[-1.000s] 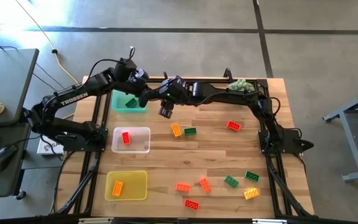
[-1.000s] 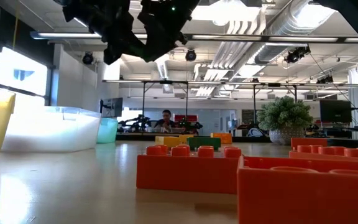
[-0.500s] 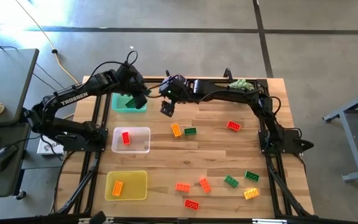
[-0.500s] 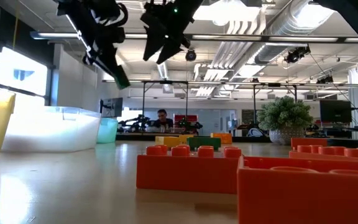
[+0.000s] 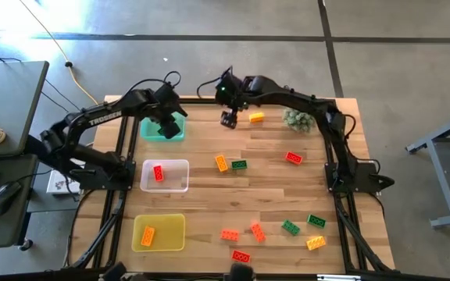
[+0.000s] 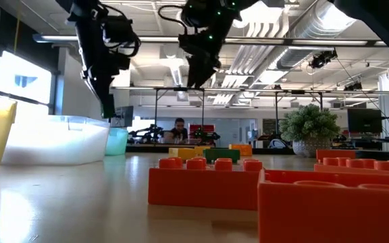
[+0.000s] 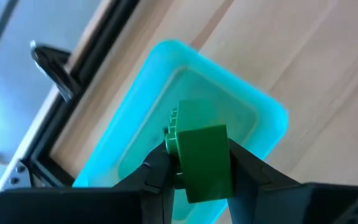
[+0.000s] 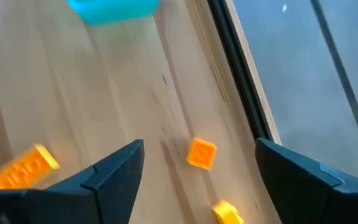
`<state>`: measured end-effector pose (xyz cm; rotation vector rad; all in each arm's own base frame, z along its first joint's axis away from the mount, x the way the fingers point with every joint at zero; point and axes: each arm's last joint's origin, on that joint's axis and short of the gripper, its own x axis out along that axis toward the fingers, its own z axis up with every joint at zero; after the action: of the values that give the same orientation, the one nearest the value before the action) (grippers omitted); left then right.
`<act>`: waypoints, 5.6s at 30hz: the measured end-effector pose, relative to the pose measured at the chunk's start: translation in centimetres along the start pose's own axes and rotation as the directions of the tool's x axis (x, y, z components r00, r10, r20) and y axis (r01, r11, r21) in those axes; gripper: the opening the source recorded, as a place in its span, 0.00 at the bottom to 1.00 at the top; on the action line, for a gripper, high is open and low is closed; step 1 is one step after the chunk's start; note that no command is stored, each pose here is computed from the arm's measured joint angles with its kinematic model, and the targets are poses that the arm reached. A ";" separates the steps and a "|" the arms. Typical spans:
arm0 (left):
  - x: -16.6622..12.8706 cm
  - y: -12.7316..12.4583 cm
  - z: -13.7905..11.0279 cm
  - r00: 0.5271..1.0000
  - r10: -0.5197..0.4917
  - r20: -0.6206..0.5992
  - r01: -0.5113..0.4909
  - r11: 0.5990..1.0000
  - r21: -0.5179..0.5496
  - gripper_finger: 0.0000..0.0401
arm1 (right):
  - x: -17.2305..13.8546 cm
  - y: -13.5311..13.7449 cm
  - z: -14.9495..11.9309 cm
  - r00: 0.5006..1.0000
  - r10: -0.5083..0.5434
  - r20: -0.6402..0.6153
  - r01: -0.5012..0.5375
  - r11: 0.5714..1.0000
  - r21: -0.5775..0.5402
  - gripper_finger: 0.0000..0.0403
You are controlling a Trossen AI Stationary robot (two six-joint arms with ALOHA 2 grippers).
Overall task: Sort & place blocks by color
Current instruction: Put the green game piece into the green bin, then put the yellow game piece into the yellow bin
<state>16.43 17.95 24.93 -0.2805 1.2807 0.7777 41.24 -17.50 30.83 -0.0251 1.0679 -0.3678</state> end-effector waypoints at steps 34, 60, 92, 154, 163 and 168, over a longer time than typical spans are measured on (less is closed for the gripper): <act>-0.6 1.1 -0.5 0.994 -0.110 0.011 0.109 0.966 -0.236 0.47 | 9.0 -9.4 -7.8 0.874 0.204 -0.441 -0.303 0.938 -0.166 0.73; -13.4 2.6 -2.0 0.848 -0.156 0.506 0.299 0.930 -0.215 0.47 | 13.7 -9.2 -9.1 0.846 0.170 -0.505 -0.235 0.970 -0.068 0.43; -13.8 2.1 -2.1 0.780 -0.329 0.532 0.398 0.917 -0.017 0.47 | 3.0 -2.0 -3.3 0.916 0.328 -0.232 -0.269 0.930 0.252 0.16; -14.6 -4.0 4.4 0.417 -0.612 0.672 0.554 0.757 0.346 0.15 | -14.4 6.4 4.4 0.690 0.276 0.669 -0.417 0.907 0.056 0.16; -14.7 -5.0 4.3 0.434 -0.606 0.667 0.562 0.760 0.326 0.15 | -14.3 6.6 4.1 0.703 0.317 0.636 -0.444 0.895 0.045 0.27; -14.8 -5.9 4.0 0.465 -0.591 0.659 0.550 0.776 0.307 0.15 | -14.2 6.8 3.9 0.703 0.354 0.617 -0.464 0.885 0.021 0.28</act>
<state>22.19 10.69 38.54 -0.2920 0.3582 0.1934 40.46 -7.40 43.46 0.2443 0.3758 -0.0256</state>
